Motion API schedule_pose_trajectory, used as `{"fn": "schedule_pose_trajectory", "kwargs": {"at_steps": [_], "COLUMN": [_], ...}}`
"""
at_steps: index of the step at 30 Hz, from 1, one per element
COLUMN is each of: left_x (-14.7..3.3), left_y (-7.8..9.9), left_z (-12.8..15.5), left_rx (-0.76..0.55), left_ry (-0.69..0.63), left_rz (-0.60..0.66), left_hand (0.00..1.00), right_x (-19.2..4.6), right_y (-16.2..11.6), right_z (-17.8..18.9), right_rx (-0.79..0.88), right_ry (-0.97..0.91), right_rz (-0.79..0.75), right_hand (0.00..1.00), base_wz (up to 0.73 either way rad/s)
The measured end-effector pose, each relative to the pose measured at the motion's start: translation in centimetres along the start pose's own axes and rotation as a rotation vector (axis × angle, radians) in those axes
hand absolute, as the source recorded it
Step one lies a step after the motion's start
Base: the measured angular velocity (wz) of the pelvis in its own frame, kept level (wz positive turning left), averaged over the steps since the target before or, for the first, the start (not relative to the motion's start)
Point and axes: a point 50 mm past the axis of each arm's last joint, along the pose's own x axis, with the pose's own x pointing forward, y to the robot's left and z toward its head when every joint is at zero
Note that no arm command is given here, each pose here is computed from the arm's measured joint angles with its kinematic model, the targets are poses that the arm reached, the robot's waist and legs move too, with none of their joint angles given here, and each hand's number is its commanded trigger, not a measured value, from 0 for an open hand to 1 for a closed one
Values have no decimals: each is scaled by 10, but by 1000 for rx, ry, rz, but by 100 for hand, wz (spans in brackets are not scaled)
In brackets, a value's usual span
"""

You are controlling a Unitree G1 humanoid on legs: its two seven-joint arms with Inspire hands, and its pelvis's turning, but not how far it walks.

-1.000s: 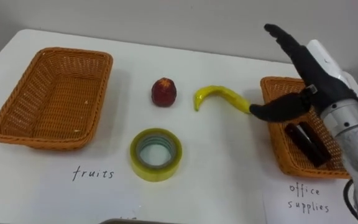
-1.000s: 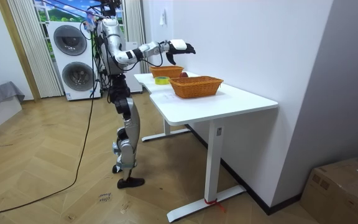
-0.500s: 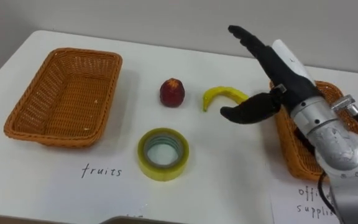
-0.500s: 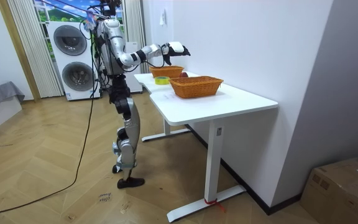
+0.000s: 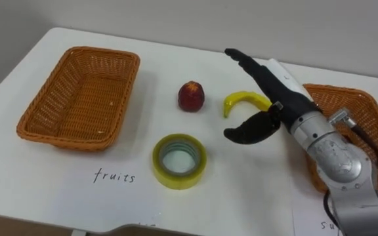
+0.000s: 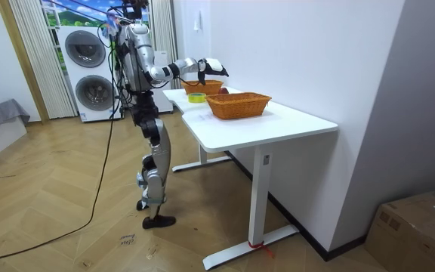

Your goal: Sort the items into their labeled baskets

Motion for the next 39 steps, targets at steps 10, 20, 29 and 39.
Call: {"fn": "schedule_pose_trajectory", "kwargs": {"at_steps": [10, 20, 29, 39], "left_x": [0, 0, 0, -1], "left_y": [-1, -4, -7, -10], "left_z": [9, 13, 13, 13], "left_rx": [5, 3, 2, 18], "left_ry": [-32, -43, -40, -43], "left_rz": [-6, -8, -12, -24], "left_hand": [0, 0, 0, 0], "right_x": [2, 3, 8, 10], "right_y": [4, 9, 31, 38], "right_z": [-2, -8, 2, 2], "right_rx": [-6, 0, 22, 32], "right_ry": [18, 43, 11, 21], "right_rz": [-4, 16, 91, 118], "right_hand": [0, 0, 0, 0], "base_wz": [6, 1, 7, 5]}}
